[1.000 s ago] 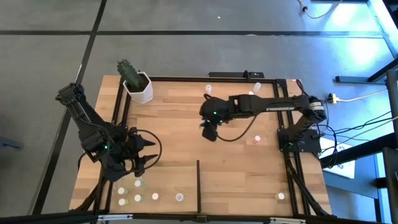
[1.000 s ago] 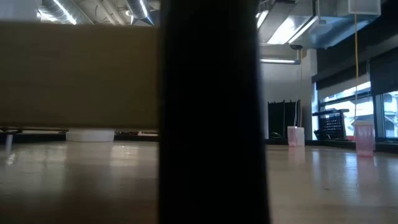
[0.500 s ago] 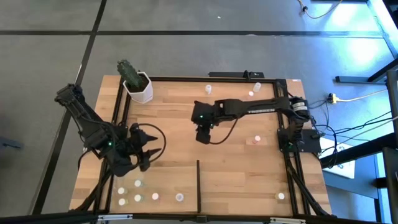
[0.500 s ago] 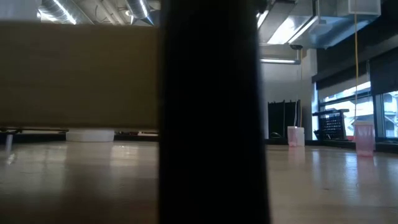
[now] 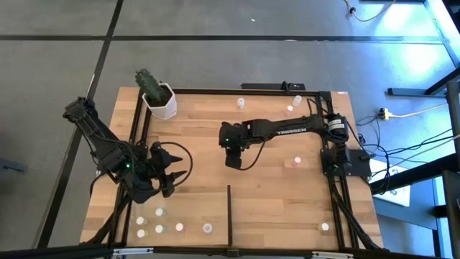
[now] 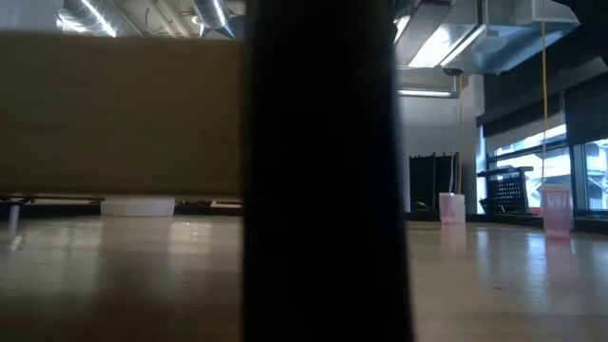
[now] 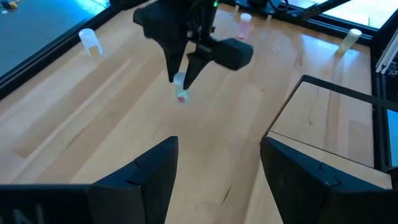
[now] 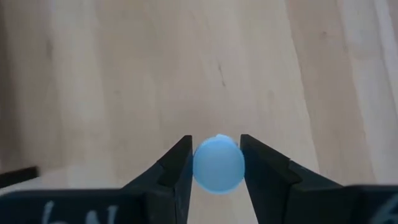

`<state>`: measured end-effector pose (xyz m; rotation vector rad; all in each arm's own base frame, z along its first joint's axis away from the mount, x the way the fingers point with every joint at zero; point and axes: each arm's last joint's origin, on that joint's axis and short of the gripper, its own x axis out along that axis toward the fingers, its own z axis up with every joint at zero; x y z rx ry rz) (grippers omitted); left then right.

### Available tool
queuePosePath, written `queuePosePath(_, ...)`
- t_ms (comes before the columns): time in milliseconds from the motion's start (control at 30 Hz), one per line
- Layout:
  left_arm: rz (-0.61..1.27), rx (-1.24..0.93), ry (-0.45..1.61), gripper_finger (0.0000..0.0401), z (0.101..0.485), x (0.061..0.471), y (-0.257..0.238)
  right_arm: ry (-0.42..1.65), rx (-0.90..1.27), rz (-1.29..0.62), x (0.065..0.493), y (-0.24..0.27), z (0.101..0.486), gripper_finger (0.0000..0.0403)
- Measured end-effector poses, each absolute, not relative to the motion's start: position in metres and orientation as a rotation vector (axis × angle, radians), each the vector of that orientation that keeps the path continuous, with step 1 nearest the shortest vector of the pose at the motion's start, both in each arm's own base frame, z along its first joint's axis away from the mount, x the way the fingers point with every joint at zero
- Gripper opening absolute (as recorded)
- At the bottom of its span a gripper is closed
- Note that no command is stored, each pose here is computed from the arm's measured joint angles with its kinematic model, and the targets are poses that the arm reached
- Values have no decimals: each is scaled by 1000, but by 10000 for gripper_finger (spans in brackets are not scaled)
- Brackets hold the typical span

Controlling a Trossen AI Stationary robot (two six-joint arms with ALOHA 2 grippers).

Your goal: Pick and place medicine bottles onto shelf by color

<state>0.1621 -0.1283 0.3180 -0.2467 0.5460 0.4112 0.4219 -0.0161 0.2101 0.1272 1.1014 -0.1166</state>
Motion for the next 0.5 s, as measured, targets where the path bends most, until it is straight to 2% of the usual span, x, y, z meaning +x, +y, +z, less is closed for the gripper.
queuePosePath(500,415,-230,556,222,317,161,-127,1096,95,-121,425,-17,205,124)
